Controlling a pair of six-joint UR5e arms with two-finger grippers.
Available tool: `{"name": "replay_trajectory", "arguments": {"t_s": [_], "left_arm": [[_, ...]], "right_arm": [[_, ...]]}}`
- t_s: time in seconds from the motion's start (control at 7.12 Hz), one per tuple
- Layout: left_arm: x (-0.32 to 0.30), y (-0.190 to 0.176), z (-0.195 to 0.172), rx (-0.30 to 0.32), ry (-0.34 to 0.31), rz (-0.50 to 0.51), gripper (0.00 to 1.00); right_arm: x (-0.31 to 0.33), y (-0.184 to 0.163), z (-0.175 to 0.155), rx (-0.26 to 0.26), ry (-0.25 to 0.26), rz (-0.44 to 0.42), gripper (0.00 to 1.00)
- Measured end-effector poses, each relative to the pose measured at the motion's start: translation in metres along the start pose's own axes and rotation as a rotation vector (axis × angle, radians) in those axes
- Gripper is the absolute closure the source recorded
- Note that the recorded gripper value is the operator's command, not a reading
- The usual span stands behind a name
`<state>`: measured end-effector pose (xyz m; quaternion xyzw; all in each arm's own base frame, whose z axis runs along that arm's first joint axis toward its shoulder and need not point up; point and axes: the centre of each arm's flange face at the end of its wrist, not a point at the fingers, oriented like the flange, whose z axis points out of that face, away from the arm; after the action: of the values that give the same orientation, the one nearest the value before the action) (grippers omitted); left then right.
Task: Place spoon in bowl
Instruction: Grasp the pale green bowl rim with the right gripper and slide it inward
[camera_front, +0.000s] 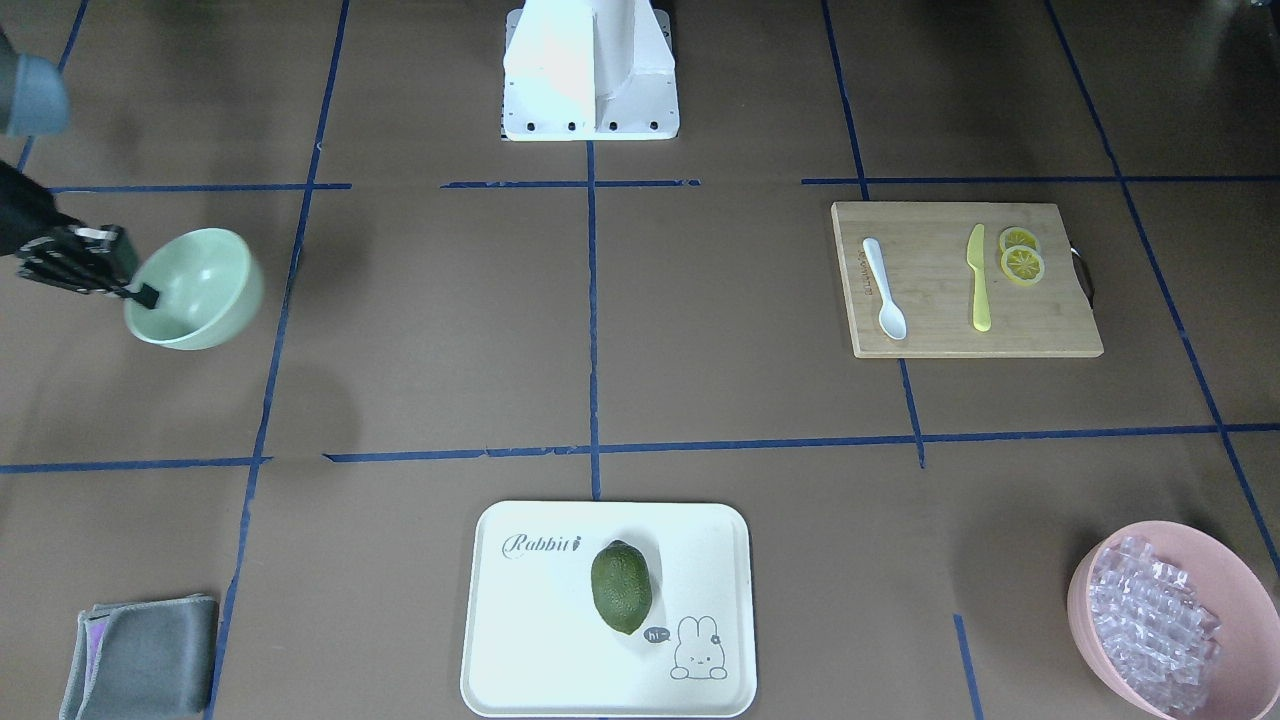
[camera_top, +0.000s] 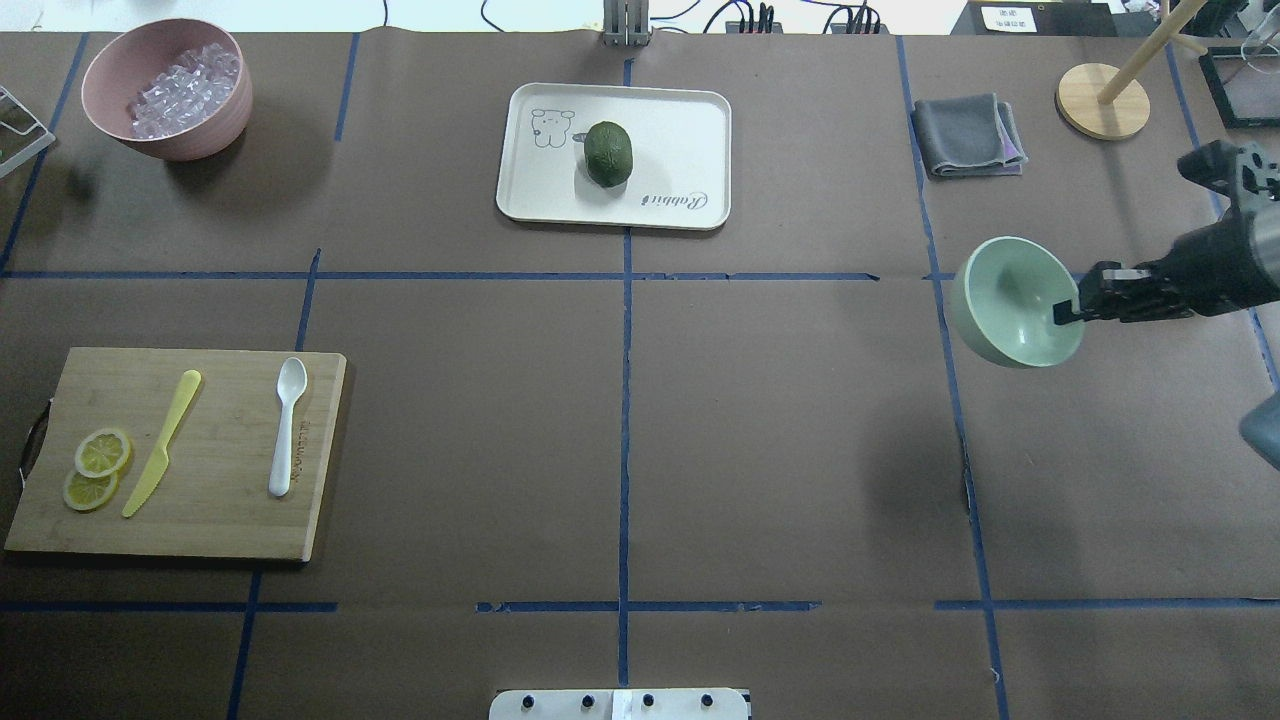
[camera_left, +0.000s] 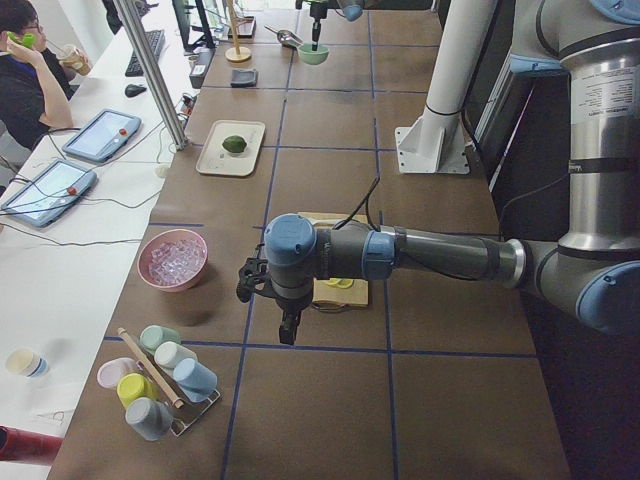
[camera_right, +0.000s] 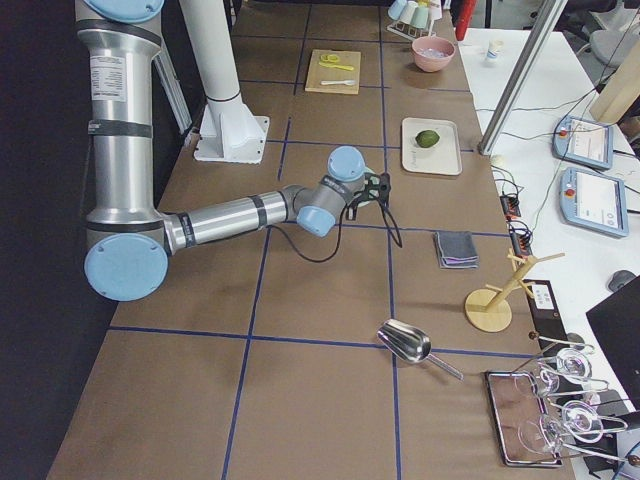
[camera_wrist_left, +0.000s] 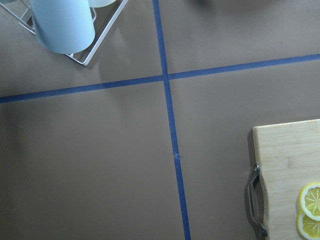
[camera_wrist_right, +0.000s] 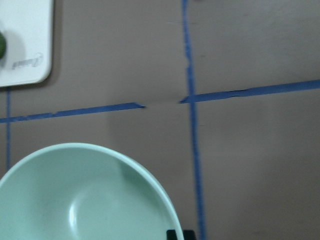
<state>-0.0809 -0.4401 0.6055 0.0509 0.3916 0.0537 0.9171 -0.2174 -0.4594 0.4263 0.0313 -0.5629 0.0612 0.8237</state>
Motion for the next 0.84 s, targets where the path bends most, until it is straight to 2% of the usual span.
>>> {"name": "replay_trajectory", "arguments": {"t_s": [0.14, 0.28, 0.56, 0.84], "left_arm": [[0.000, 0.001, 0.001, -0.001, 0.001, -0.001, 0.00], [-0.001, 0.003, 0.002, -0.004, 0.001, -0.004, 0.00], [-0.003, 0.007, 0.004, -0.010, 0.002, -0.010, 0.00], [-0.005, 0.008, 0.006, -0.012, 0.002, -0.013, 0.00]], "right_arm": [[-0.067, 0.001, 0.028, -0.015, -0.010, 0.039, 1.00], [-0.137, 0.009, 0.061, -0.013, 0.027, 0.057, 1.00], [-0.257, 0.061, 0.125, 0.003, 0.161, 0.058, 1.00], [-0.301, 0.108, 0.171, 0.018, 0.217, 0.055, 0.99]]}}
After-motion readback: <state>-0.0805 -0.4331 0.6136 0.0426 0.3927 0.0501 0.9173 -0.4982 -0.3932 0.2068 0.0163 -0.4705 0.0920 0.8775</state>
